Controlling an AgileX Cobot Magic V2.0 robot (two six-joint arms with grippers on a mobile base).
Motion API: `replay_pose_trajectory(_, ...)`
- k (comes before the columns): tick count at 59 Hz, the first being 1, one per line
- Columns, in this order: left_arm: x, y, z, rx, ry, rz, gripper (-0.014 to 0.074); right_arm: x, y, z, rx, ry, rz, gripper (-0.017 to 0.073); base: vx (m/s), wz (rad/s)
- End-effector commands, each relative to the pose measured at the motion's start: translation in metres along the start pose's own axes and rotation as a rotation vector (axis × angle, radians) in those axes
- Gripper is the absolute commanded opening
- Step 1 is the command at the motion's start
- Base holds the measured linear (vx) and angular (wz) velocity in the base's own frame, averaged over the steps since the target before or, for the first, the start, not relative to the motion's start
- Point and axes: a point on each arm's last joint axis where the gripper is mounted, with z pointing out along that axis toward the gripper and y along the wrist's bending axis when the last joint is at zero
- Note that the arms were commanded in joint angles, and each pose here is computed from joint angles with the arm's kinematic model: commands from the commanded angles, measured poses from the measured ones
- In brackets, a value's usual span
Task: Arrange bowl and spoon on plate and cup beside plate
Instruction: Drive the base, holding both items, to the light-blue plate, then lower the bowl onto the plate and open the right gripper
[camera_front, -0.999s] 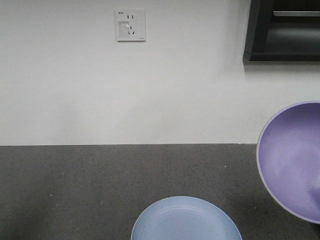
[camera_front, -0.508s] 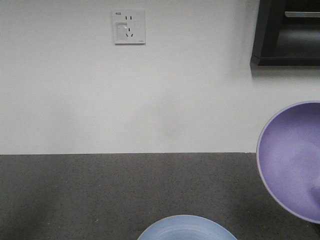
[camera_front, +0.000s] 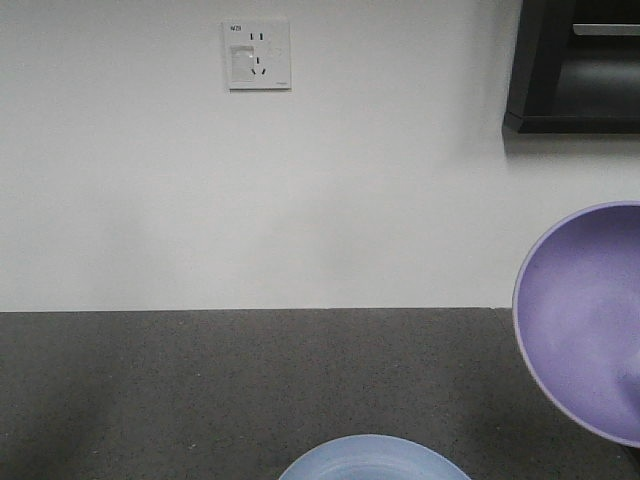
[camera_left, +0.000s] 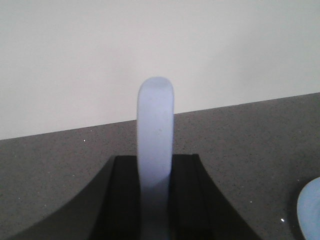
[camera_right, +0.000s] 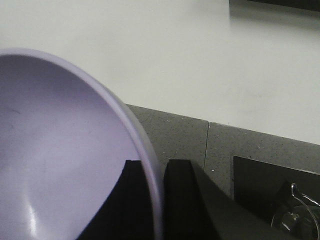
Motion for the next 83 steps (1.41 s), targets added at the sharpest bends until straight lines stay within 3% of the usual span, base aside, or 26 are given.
replay_pose_trajectory(1,-0.021,0.002,-0.005,-0.025,-0.193,0.042,-0.0006,-0.015,-0.002,-0.007,0.028,-0.116,-0.003,-0.0009,0.0,0.0)
replay_pose_trajectory(10,-0.029,0.002,-0.007,-0.033,-0.28,0.041,-0.0006,-0.017,-0.003,-0.007,0.034,-0.133,-0.004,-0.0009,0.0,0.0)
replay_pose_trajectory(34,-0.029,0.002,-0.007,-0.033,-0.281,0.041,-0.0006,-0.019,-0.003,-0.007,0.039,-0.154,-0.001,-0.0009,0.0,0.0)
replay_pose_trajectory(42,-0.029,0.002,-0.007,-0.033,-0.281,0.041,-0.0006,-0.019,-0.002,-0.007,0.02,-0.16,0.031,-0.0009,0.0,0.0)
replay_pose_trajectory(54,-0.029,0.002,-0.007,-0.033,-0.282,0.041,-0.0006,-0.018,0.001,0.017,-0.062,-0.106,0.129,-0.0009,0.0,0.0)
replay_pose_trajectory(71,-0.029,0.002,-0.007,-0.033,-0.282,0.04,-0.0006,0.006,0.01,0.097,-0.295,0.139,0.199,-0.0009,0.0,0.0)
replay_pose_trajectory(76,-0.029,0.002,-0.007,-0.033,-0.282,0.04,-0.0006,0.021,0.021,0.126,-0.361,0.248,0.162,-0.0009,0.0,0.0)
replay_pose_trajectory(83,-0.029,0.002,-0.007,-0.033,-0.282,0.04,-0.0006,0.042,0.048,0.157,-0.408,0.382,0.049,-0.0009,0.0,0.0)
